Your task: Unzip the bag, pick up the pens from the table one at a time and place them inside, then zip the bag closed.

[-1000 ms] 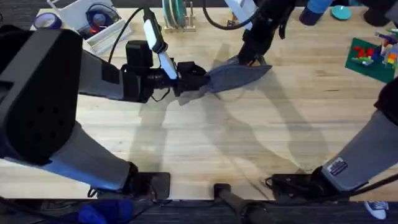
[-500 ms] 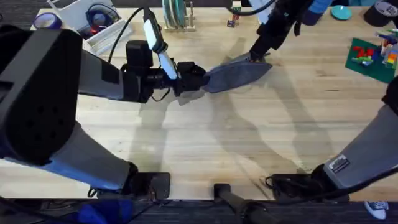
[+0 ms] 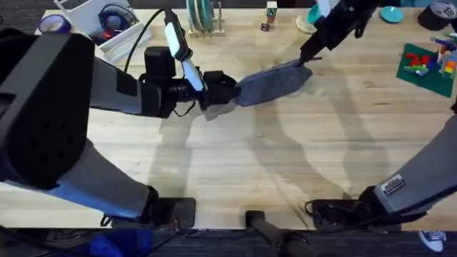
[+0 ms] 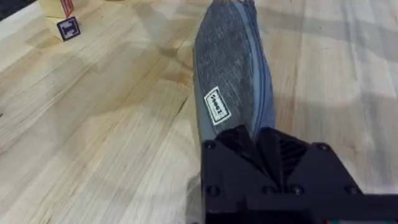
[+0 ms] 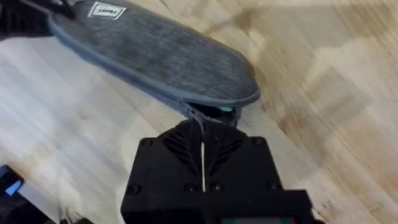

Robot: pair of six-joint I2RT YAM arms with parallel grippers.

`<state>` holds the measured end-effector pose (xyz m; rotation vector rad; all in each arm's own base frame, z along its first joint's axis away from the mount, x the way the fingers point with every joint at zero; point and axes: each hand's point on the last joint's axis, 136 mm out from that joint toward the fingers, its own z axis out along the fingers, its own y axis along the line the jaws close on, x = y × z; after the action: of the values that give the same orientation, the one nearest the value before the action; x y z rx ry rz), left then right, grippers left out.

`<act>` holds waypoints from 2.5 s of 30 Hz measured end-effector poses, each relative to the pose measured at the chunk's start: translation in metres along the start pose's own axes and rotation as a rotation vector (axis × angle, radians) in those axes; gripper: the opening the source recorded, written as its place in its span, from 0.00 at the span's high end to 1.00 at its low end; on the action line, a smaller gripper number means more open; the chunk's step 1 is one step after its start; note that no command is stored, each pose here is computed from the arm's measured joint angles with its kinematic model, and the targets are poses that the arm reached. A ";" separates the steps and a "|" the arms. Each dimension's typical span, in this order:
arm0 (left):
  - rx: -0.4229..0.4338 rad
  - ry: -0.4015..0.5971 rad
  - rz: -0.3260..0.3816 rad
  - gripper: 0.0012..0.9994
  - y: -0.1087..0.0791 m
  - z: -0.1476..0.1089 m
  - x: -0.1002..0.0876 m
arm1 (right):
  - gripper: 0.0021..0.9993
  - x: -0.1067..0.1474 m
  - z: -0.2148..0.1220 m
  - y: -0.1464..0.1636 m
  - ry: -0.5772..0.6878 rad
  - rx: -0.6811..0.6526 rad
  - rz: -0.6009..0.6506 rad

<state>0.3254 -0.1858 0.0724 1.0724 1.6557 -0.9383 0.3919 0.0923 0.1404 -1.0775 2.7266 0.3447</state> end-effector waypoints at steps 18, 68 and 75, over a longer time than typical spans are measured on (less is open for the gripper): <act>-0.001 0.005 -0.007 0.96 0.000 0.000 0.001 | 0.97 0.034 0.010 -0.044 -0.043 -0.006 0.194; -0.011 0.020 -0.011 0.64 0.000 0.002 0.004 | 0.97 0.108 0.040 -0.107 -0.103 0.035 0.458; -0.025 0.015 -0.011 0.01 0.004 0.002 0.002 | 0.35 0.110 0.040 -0.107 -0.097 0.035 0.466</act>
<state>0.3290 -0.1855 0.0697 1.0569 1.6828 -0.9165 0.3905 -0.0431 0.0587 -0.3917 2.8553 0.4000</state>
